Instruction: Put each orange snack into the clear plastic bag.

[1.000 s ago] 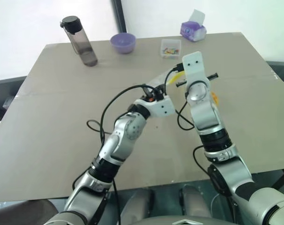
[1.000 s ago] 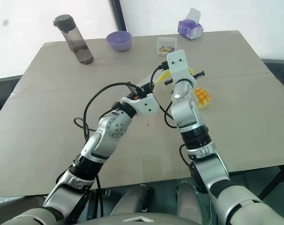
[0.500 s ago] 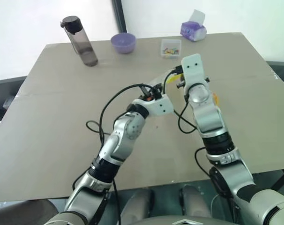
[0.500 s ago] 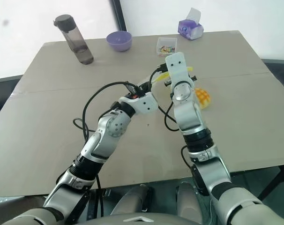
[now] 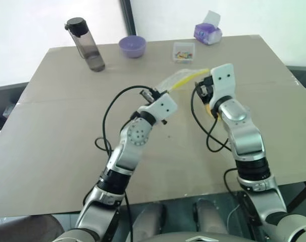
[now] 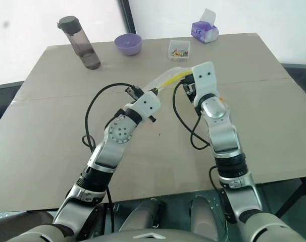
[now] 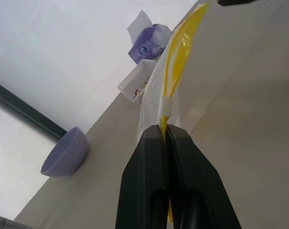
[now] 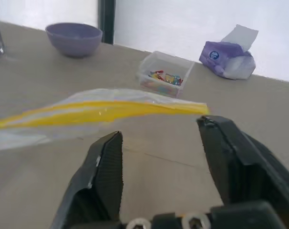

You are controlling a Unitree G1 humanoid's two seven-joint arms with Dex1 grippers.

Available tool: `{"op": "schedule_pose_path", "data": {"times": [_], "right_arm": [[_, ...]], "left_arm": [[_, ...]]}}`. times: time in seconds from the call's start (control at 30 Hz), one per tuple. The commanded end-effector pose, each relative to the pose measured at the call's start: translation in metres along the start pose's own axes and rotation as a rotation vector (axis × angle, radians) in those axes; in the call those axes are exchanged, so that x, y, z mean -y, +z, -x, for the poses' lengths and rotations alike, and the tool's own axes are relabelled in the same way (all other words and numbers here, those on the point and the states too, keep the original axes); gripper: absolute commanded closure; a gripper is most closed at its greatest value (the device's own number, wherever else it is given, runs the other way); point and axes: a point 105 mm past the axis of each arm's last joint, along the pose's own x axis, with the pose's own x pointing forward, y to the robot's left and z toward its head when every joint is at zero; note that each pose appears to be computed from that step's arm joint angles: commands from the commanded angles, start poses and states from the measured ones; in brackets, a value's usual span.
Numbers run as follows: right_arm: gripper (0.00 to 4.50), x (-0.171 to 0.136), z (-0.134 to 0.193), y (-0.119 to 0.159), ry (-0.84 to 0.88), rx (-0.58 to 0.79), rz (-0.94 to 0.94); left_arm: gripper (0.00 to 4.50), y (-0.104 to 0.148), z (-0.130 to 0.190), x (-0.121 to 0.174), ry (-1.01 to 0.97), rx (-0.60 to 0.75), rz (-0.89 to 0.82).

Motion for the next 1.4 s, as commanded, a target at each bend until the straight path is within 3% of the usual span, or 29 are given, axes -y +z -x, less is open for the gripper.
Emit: {"op": "schedule_pose_path", "data": {"times": [0.03, 0.1, 0.5, 1.07, 1.13, 1.4], "right_arm": [[3.54, 0.002, 0.000, 0.021, 0.005, 0.059, -0.082], [4.46, -0.003, -0.002, 0.021, 0.028, 0.056, -0.104], [4.46, -0.024, -0.009, 0.021, 0.116, 0.040, -0.131], [4.46, -0.029, -0.010, 0.013, 0.141, 0.020, -0.106], [4.46, -0.030, -0.010, 0.010, 0.163, 0.017, -0.070], [4.46, -0.019, -0.010, -0.020, 0.267, 0.026, 0.413]], "left_arm": [[4.50, 0.013, 0.000, -0.004, 0.002, 0.057, -0.010], [4.50, 0.014, 0.000, -0.003, -0.002, 0.063, -0.011], [4.50, 0.020, 0.002, 0.001, -0.013, 0.079, -0.006], [4.50, 0.044, 0.009, 0.023, -0.128, 0.186, 0.004], [4.50, 0.044, 0.011, 0.026, -0.147, 0.194, -0.006], [4.50, 0.043, 0.019, 0.029, -0.220, 0.236, -0.111]]}}
